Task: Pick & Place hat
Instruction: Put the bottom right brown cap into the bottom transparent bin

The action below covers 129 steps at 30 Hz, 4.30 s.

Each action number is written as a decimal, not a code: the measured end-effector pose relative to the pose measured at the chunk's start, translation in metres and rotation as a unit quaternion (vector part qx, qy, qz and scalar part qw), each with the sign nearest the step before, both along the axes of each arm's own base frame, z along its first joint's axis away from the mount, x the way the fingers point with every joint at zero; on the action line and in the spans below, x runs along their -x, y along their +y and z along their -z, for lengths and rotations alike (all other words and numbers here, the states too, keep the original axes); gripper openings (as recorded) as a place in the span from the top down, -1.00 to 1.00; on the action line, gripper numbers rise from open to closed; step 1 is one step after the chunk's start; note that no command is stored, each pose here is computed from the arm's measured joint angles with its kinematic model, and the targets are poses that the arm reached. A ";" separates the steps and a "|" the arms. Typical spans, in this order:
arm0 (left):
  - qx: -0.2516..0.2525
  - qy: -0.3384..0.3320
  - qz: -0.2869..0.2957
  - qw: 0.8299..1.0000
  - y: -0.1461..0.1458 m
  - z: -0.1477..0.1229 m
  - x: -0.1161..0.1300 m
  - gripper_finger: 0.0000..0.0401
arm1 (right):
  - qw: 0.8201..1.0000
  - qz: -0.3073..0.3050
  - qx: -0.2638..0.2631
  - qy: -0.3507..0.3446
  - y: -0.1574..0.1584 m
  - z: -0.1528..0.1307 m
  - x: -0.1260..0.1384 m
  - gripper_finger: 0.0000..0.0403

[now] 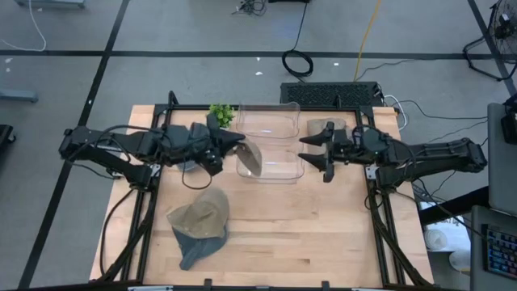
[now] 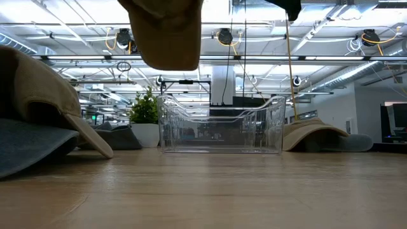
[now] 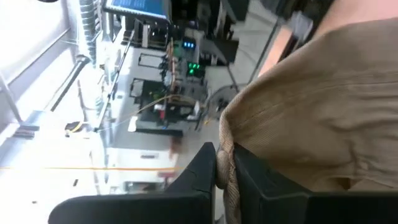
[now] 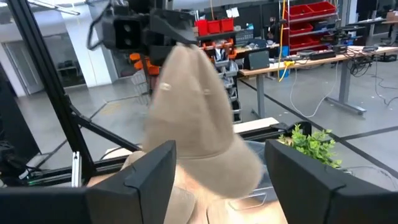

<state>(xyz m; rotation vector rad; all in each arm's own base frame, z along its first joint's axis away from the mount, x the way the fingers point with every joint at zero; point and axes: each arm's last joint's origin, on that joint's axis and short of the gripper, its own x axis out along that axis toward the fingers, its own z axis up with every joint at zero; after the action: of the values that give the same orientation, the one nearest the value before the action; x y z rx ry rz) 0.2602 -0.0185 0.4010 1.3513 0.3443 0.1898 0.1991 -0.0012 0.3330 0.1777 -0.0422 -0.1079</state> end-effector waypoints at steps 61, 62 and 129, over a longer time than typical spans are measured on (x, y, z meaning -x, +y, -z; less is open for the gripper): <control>-0.006 0.174 0.262 0.949 0.080 0.047 -0.038 0.87 | 0.999 0.003 0.018 0.033 0.000 0.006 0.001 -0.08; -0.002 0.180 0.260 0.949 0.081 0.048 -0.037 0.87 | 0.999 0.003 0.019 0.034 0.000 0.006 0.001 -0.08; 0.569 -0.061 -0.051 0.819 0.055 0.042 -0.068 0.17 | 0.999 0.004 0.043 0.012 0.000 0.001 0.001 -0.05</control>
<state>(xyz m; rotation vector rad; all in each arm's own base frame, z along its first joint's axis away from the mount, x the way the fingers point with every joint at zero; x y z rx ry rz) 0.3282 0.0368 0.3585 0.1239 0.3302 0.1168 0.1984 -0.0014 0.3317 0.0904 -0.0240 -0.1165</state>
